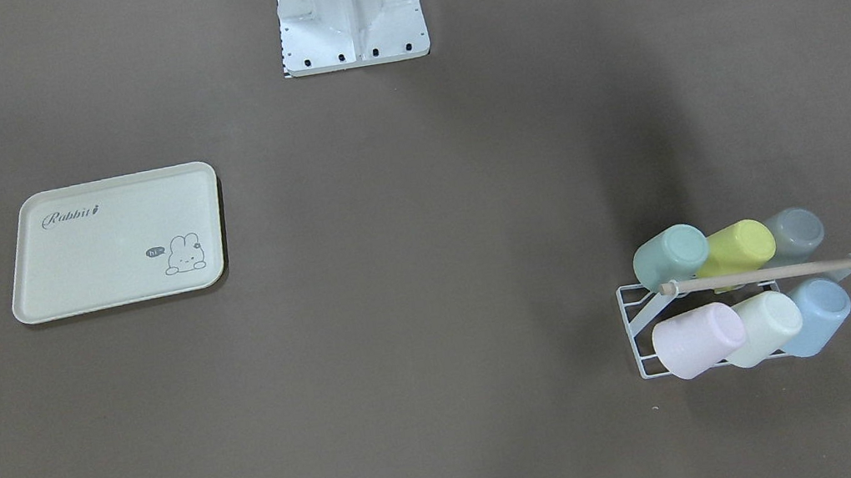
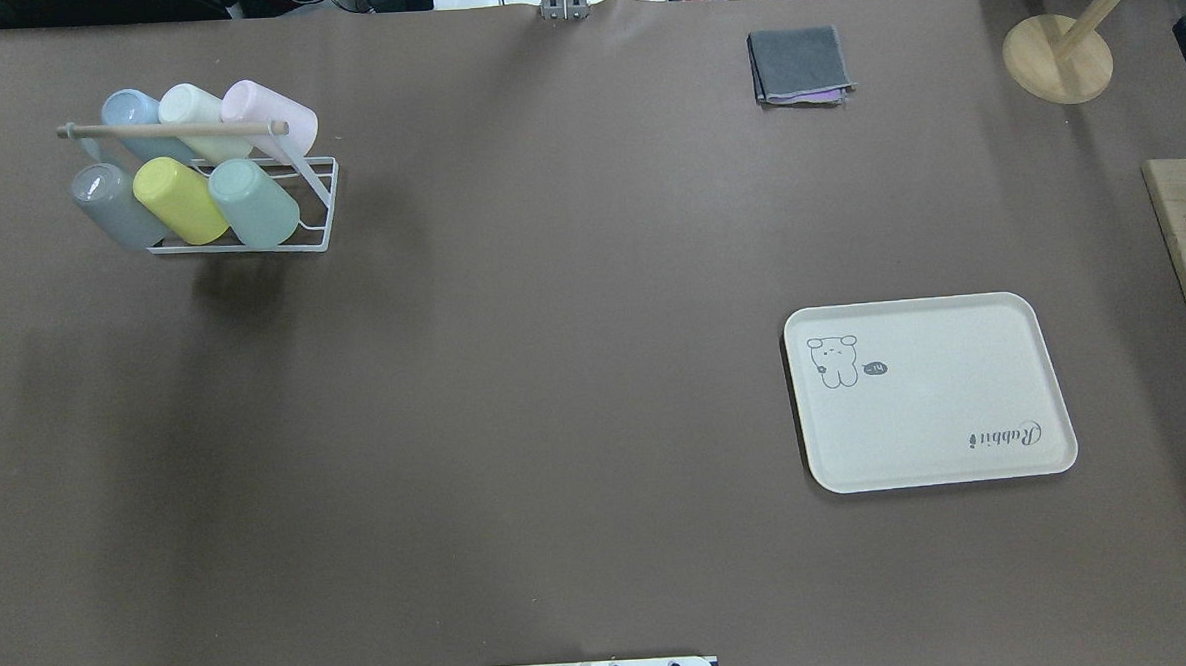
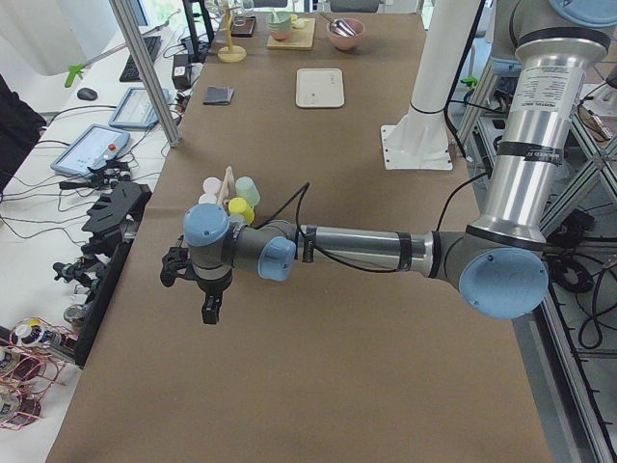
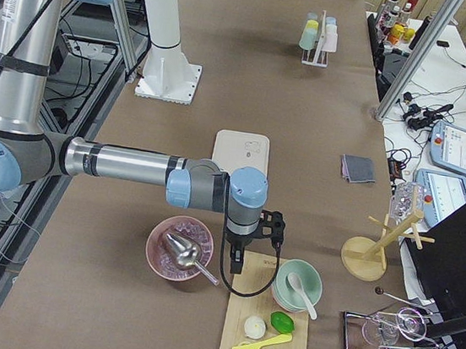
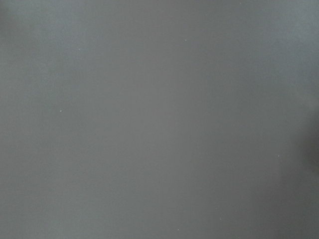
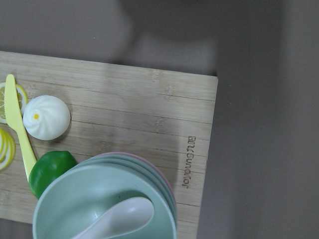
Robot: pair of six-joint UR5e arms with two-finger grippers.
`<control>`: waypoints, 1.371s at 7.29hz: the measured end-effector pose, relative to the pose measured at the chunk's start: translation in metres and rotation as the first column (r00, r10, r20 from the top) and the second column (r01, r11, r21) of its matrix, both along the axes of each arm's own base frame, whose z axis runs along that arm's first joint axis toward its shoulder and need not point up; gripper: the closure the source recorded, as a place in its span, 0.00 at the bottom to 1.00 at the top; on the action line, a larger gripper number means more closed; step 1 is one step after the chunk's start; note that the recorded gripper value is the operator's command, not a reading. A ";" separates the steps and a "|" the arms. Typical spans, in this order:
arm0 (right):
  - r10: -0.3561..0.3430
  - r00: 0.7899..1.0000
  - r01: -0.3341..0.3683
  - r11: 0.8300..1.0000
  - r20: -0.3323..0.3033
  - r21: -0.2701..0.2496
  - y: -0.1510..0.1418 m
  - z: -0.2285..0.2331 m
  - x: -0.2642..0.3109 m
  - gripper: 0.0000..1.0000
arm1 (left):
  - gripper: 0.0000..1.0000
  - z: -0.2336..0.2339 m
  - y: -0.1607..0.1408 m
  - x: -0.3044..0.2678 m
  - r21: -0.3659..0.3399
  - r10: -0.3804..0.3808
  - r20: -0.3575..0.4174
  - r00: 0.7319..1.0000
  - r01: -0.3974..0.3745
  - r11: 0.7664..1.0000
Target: Pick up and place green cup on tray
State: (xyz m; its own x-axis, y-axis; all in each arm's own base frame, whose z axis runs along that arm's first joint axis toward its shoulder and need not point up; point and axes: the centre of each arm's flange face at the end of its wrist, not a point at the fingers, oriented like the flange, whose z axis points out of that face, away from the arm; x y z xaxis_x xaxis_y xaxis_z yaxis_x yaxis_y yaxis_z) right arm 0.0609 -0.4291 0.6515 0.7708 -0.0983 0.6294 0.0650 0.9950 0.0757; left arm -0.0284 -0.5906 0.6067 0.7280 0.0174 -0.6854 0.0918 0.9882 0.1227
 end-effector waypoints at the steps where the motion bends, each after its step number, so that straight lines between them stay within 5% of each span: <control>1: 0.000 1.000 0.000 1.000 0.000 -0.002 0.000 0.001 0.000 0.00 | 0.01 -0.001 -0.003 0.002 0.000 0.002 0.000 1.000 -0.002 1.000; 6: -0.003 1.000 0.003 1.000 -0.001 -0.009 -0.004 0.005 -0.002 0.00 | 0.01 0.024 -0.007 0.006 -0.046 0.016 0.004 1.000 -0.016 0.999; 10: 0.000 0.999 -0.002 0.998 0.044 0.056 -0.013 -0.008 -0.006 0.00 | 0.01 0.039 -0.006 0.006 -0.076 0.016 0.006 1.000 -0.016 0.997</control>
State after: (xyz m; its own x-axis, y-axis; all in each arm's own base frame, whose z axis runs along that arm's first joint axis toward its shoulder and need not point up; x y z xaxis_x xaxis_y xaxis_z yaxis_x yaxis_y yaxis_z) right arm 0.0553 -0.4419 0.6430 0.7429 -0.1338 0.6559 0.0595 0.9891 0.1345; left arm -0.0220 -0.5969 0.6460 0.7324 -0.0230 -0.6805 0.0755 0.9960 0.0476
